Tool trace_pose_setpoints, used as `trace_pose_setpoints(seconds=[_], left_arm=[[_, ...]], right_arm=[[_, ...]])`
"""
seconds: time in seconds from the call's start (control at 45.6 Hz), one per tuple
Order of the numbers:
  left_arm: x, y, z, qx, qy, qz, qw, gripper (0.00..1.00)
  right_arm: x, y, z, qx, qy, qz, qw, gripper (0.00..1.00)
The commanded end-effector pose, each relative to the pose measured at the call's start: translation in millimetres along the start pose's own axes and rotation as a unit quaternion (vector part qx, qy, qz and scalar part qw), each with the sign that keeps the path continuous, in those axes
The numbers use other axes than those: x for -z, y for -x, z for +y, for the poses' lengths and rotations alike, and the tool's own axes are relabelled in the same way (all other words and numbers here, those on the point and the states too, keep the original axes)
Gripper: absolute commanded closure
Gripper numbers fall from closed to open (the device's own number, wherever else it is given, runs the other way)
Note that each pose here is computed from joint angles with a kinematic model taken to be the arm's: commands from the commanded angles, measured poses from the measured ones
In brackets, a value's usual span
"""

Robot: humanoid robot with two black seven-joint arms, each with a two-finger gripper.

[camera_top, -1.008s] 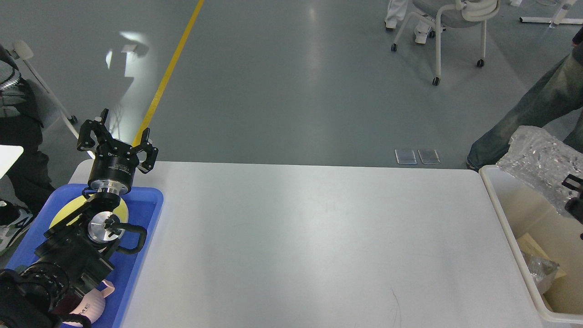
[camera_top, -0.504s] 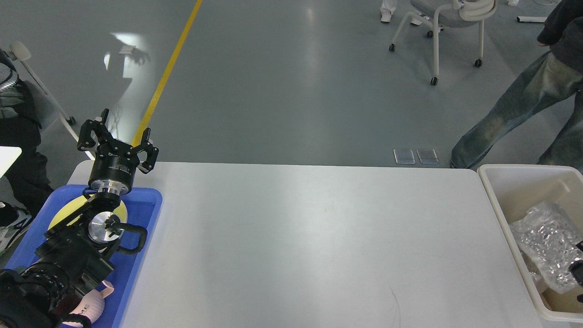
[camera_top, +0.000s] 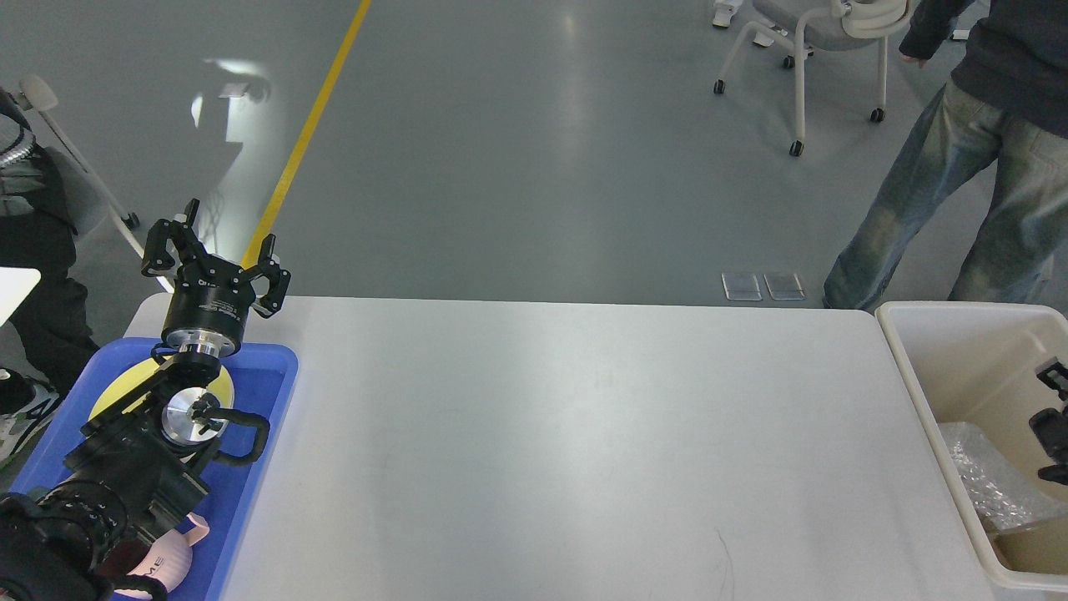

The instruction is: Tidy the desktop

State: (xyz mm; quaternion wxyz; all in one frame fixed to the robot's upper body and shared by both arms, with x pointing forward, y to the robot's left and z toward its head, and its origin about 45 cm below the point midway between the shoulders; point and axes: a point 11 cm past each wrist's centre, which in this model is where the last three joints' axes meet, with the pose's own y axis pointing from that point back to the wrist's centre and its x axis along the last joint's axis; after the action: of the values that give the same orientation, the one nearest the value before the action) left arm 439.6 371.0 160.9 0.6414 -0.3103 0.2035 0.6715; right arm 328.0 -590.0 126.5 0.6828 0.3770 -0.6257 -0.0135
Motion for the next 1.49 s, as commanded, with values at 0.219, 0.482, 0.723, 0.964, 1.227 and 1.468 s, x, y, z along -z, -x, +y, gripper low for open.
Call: trace_pose_setpoints(seconds=[0.219, 0.482, 0.723, 0.964, 1.227, 1.468], left_arm=[[1, 0, 0, 0.0, 0.0, 0.0, 1.0, 0.03], [0, 0, 0, 0.0, 0.0, 0.0, 1.0, 0.03], [0, 0, 0, 0.0, 0.0, 0.0, 1.0, 0.03], [1, 0, 0, 0.0, 0.0, 0.001, 1.0, 0.03], [1, 0, 0, 0.0, 0.0, 0.001, 1.0, 0.03], [1, 0, 0, 0.001, -0.001, 0.0, 1.0, 0.03]], right_arm=[[177, -36, 61, -0.001, -0.154, -0.11, 0.982, 0.0], [279, 3, 130, 0.165, -0.221, -0.354, 0.894, 0.0], [305, 22, 159, 0.293, -0.209, -0.486, 0.796, 0.0], [327, 14, 190, 0.438, -0.214, -0.632, 0.602, 0.0], [323, 50, 216, 0.546, -0.261, -0.586, 0.538, 0.0], [300, 63, 195, 0.542, -0.246, -0.6, 0.535, 0.0]])
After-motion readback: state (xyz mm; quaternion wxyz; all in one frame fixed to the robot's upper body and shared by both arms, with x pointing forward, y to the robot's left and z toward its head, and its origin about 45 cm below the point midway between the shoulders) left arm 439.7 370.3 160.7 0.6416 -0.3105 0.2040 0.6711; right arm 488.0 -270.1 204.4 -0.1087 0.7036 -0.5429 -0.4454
